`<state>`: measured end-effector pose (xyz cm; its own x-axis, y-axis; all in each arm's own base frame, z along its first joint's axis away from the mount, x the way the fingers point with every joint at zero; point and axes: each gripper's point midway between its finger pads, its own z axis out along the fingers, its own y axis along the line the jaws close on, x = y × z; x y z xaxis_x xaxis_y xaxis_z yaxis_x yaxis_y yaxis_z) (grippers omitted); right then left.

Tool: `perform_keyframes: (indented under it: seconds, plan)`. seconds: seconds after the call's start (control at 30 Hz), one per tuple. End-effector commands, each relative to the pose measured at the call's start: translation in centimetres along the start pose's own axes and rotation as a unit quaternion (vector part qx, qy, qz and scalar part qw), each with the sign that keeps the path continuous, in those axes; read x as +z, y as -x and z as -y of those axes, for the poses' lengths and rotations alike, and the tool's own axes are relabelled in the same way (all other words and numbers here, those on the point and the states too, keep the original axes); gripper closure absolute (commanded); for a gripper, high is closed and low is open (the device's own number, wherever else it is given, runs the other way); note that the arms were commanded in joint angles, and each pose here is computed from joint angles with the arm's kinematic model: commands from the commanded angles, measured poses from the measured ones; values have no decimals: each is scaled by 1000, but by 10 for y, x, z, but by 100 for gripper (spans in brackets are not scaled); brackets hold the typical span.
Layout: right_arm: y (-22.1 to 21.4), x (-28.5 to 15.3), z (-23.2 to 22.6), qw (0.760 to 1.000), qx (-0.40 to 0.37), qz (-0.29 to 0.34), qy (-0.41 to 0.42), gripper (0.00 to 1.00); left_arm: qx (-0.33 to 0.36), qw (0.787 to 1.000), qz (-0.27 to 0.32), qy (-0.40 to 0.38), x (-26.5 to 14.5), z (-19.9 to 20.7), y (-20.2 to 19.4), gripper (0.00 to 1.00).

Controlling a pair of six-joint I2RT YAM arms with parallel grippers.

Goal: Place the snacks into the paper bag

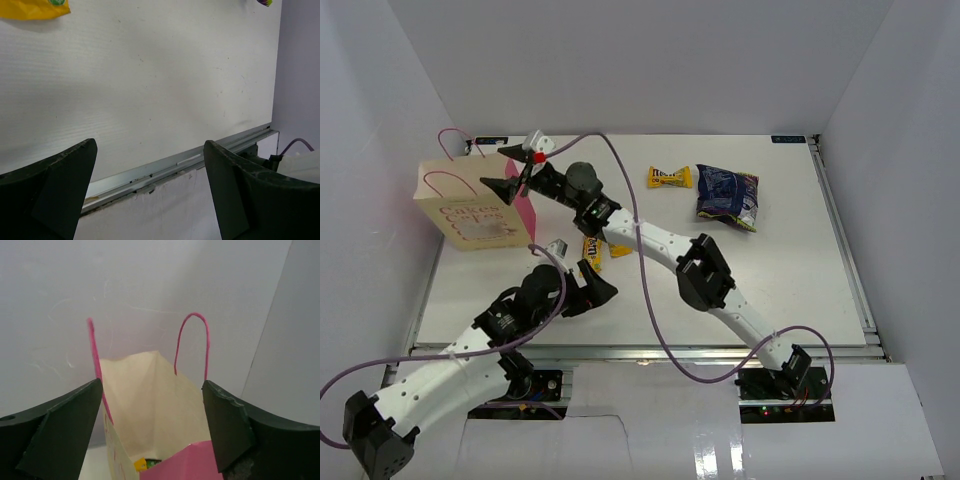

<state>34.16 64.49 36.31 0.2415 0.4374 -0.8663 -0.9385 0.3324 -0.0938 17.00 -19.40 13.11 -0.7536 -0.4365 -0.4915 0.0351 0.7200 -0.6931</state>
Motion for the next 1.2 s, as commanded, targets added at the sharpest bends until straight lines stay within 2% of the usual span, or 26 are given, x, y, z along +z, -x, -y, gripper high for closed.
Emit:
perform_keyframes:
  seconds: [0.0, 0.03, 0.07, 0.1, 0.13, 0.17, 0.2, 0.23, 0.27, 0.3, 0.33, 0.37, 0.47, 0.5, 0.53, 0.57, 0.6, 0.7, 0.73, 0.8, 0.93, 0.97, 1.03, 1.07, 1.17]
  plan:
    - [103, -8, 48, 999, -32, 14, 36, 17, 55, 997, 44, -21, 6, 30, 32, 2]
    - [116, -17, 56, 999, -20, -26, 42, 19, 73, 997, 33, 8, 18, 22, 30, 2]
    - [105, -38, 79, 996, -15, -70, 54, 22, 78, 995, 41, 37, 24, 15, 36, 2]
    - [103, -53, 90, 993, -9, -103, 58, 31, 78, 994, 53, 50, 26, 22, 48, 2]
    - [130, -67, 98, 990, -34, -117, 64, 36, 81, 992, 57, 75, 31, 18, 53, 2]
    - [99, -109, 126, 978, -6, -203, 48, 37, 99, 985, 54, 133, 42, -1, 55, 2]
    - [126, -129, 134, 975, -17, -215, 42, 37, 104, 982, 67, 142, 44, 8, 68, 2]
    - [121, -154, 146, 968, -27, -248, 38, 36, 109, 978, 71, 166, 49, 3, 75, 2]
    - [98, -207, 172, 949, 6, -315, 2, 33, 123, 970, 58, 203, 59, -13, 75, 2]
    - [118, -229, 181, 945, -2, -327, -14, 22, 125, 967, 56, 214, 64, -17, 80, 2]
    - [117, -254, 188, 935, 3, -353, -25, 15, 109, 965, 62, 229, 68, -25, 96, 2]
    - [114, -303, 207, 913, 9, -404, -52, 7, 109, 963, 47, 243, 77, -37, 97, 4]
    - [120, -390, 221, 877, 16, -472, -91, 10, 97, 960, 28, 260, 94, -58, 109, 7]
    - [131, -413, 209, 870, 29, -484, -94, 10, 114, 957, 23, 265, 97, -61, 111, 7]
    - [114, -445, 198, 857, 62, -502, -99, 10, 122, 954, 20, 272, 101, -64, 113, 7]
    - [119, -469, 199, 858, 65, -498, -108, 10, 129, 953, 18, 275, 106, -62, 117, 7]
    - [115, -492, 180, 854, 79, -503, -113, 10, 143, 946, 0, 290, 114, -72, 113, 8]
    - [122, -521, 163, 853, 69, -501, -131, 8, 164, 932, -21, 324, 127, -87, 114, 8]
    - [110, -533, 152, 848, 84, -506, -133, 8, 176, 927, -24, 331, 129, -90, 116, 9]
    - [112, -536, 140, 852, 82, -501, -132, 7, 188, 924, -29, 331, 136, -91, 119, 10]
    - [104, -541, 127, 853, 105, -492, -141, 5, 211, 916, -49, 337, 148, -100, 119, 30]
    - [104, -539, 125, 855, 110, -487, -138, 4, 215, 915, -52, 337, 149, -101, 120, 40]
    - [105, -537, 124, 858, 117, -481, -137, 3, 215, 914, -57, 340, 151, -105, 121, 50]
    - [107, -535, 124, 860, 117, -478, -137, 3, 215, 913, -57, 341, 150, -105, 121, 62]
    - [110, -531, 124, 864, 115, -472, -132, 2, 210, 926, -30, 312, 143, -81, 136, 71]
